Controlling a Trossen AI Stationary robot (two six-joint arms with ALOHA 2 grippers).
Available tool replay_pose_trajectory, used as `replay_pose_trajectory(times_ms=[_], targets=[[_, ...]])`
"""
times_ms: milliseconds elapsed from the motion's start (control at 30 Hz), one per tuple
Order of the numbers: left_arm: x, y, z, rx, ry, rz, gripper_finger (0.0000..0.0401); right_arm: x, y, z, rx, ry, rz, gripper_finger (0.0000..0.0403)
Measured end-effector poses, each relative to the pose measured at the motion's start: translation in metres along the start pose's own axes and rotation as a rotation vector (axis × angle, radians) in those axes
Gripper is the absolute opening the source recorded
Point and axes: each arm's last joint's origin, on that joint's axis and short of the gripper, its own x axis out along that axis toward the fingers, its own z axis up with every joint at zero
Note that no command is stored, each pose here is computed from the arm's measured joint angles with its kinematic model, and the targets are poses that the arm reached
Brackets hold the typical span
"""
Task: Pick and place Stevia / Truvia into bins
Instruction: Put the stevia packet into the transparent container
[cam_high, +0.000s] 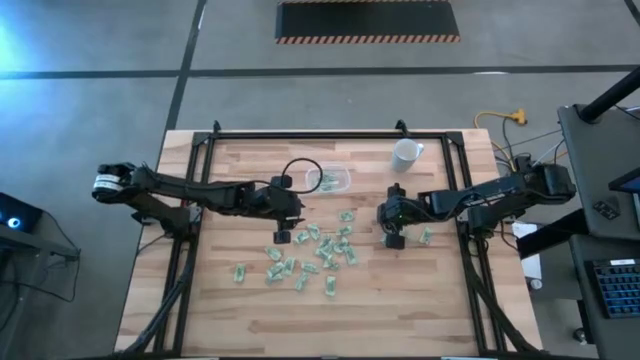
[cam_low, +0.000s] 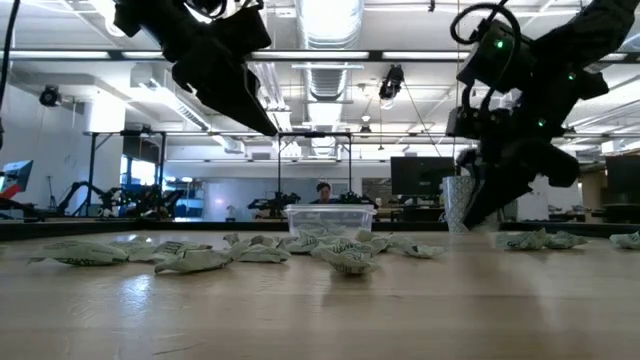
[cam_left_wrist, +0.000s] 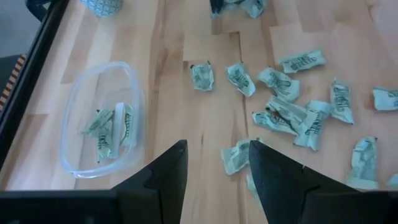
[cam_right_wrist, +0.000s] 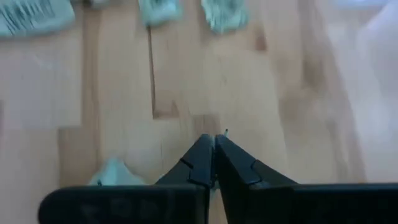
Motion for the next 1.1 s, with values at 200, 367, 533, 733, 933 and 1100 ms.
replay_pose_trajectory(times_ms=[200, 367, 533, 733, 933, 1100], targets=[[-0.002, -0.009, -0.006, -0.015, 0.059, -0.03, 0.0155, -0.015, -0.002, 0.027, -0.036, -0.171, -0.046, 0.0009], [-0.003, -0.02, -0.015, -0.028, 0.133, -0.059, 0.0155, -0.017, -0.005, 0.055, -0.127, -0.403, -0.138, 0.0009], [-0.003, -0.033, -0.027, -0.037, 0.179, -0.086, 0.0155, -0.01, -0.02, 0.08, -0.145, -0.518, -0.215, 0.0009], [-0.001, -0.044, -0.042, -0.066, 0.22, -0.103, 0.0155, 0.022, -0.047, 0.106, -0.073, -0.461, -0.272, 0.0009], [-0.003, -0.052, -0.045, -0.076, 0.226, -0.12, 0.0155, 0.054, -0.074, 0.125, 0.031, -0.403, -0.302, 0.0009], [-0.004, -0.057, -0.045, -0.061, 0.226, -0.133, 0.0155, 0.068, -0.089, 0.132, 0.1, -0.325, -0.308, 0.0009]])
